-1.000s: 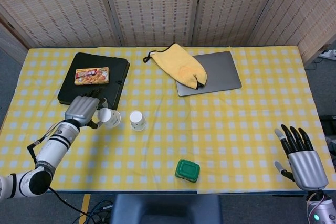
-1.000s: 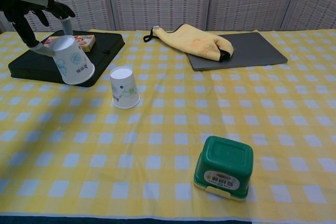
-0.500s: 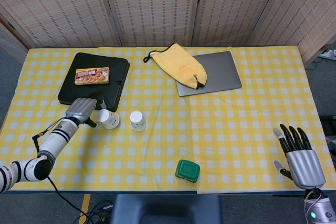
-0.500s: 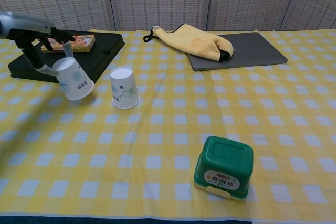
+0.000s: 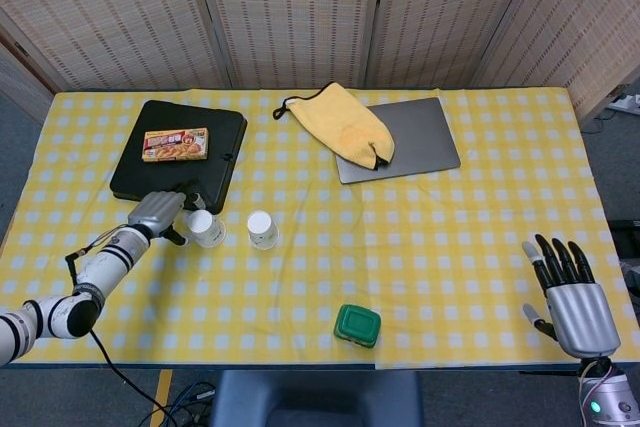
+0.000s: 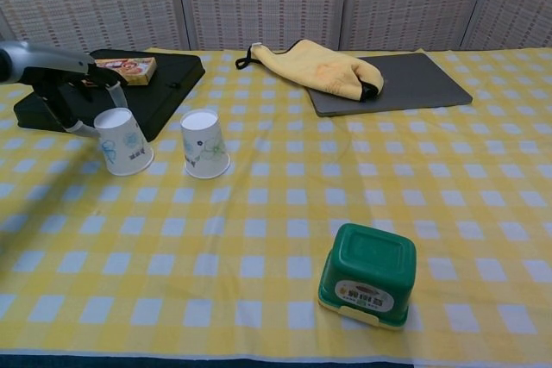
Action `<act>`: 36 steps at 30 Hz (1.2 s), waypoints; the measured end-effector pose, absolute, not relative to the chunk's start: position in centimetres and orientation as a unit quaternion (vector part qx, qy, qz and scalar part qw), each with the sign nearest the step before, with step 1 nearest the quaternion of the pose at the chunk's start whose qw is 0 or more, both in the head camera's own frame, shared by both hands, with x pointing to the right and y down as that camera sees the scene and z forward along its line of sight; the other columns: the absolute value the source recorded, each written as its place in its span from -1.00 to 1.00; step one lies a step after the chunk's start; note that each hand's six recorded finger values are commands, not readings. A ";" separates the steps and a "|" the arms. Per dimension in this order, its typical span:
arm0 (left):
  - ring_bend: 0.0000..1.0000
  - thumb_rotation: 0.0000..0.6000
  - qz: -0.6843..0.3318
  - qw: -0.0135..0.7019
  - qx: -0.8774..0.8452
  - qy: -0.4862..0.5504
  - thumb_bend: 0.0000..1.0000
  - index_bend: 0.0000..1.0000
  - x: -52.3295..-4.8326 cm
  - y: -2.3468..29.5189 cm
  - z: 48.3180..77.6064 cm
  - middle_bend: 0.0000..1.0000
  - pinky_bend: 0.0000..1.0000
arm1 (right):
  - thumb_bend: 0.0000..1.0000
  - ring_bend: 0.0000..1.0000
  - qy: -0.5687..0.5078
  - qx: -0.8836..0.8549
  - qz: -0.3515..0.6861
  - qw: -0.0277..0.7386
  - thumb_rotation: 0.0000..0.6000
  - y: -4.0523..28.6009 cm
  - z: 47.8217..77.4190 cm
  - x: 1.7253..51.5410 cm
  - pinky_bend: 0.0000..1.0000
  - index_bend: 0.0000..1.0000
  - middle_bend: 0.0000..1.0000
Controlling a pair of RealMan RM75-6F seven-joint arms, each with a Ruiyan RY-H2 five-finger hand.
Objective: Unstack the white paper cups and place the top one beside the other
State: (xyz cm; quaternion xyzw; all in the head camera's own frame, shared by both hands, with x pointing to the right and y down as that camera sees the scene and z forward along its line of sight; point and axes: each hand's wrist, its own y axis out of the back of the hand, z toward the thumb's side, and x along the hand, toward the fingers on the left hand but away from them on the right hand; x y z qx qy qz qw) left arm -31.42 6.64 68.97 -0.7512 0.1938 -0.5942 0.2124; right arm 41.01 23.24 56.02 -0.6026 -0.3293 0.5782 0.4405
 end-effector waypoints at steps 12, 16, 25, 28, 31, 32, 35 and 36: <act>-1.00 1.00 -0.566 0.237 -0.759 0.216 -0.36 -0.91 -30.1 7.2 63.5 -1.00 -0.64 | -0.56 -1.00 -0.341 -0.605 0.566 0.444 1.00 23.5 55.1 41.1 -1.00 -0.94 -1.00; -1.00 1.00 -0.557 0.254 -0.753 0.243 -0.36 -0.97 -30.7 8.5 60.0 -1.00 -0.64 | -0.56 -1.00 -0.344 -0.608 0.561 0.444 1.00 23.6 54.8 41.1 -1.00 -0.94 -1.00; -1.00 1.00 -0.537 0.359 -0.681 0.345 -0.36 -0.94 -36.9 13.7 52.8 -1.00 -0.64 | -0.56 -1.00 -0.332 -0.613 0.562 0.446 1.00 24.1 55.2 40.6 -1.00 -0.94 -1.00; -1.00 1.00 -0.538 0.391 -0.642 0.382 -0.36 -0.92 -39.8 17.1 50.9 -1.00 -0.63 | -0.56 -1.00 -0.326 -0.614 0.563 0.447 1.00 24.3 55.5 40.3 -1.00 -0.94 -1.00; -1.00 1.00 -0.539 0.412 -0.616 0.401 -0.36 -0.90 -41.8 21.0 50.2 -1.00 -0.64 | -0.56 -1.00 -0.320 -0.615 0.565 0.448 1.00 24.4 55.8 40.1 -1.00 -0.94 -1.00; -1.00 1.00 -0.539 0.417 -0.612 0.402 -0.36 -0.89 -42.3 21.9 50.3 -1.00 -0.63 | -0.56 -1.00 -0.317 -0.615 0.565 0.449 1.00 24.4 56.0 40.0 -1.00 -0.94 -1.00; -1.00 1.00 -0.548 0.423 -0.601 0.399 -0.36 -0.89 -43.7 24.1 51.7 -1.00 -0.63 | -0.56 -1.00 -0.315 -0.614 0.569 0.448 1.00 24.3 56.3 39.9 -1.00 -0.94 -1.00; -1.00 1.00 -0.554 0.421 -0.598 0.399 -0.36 -0.89 -44.3 24.8 52.4 -1.00 -0.63 | -0.56 -1.00 -0.314 -0.613 0.570 0.448 1.00 24.3 56.3 39.9 -1.00 -0.94 -1.00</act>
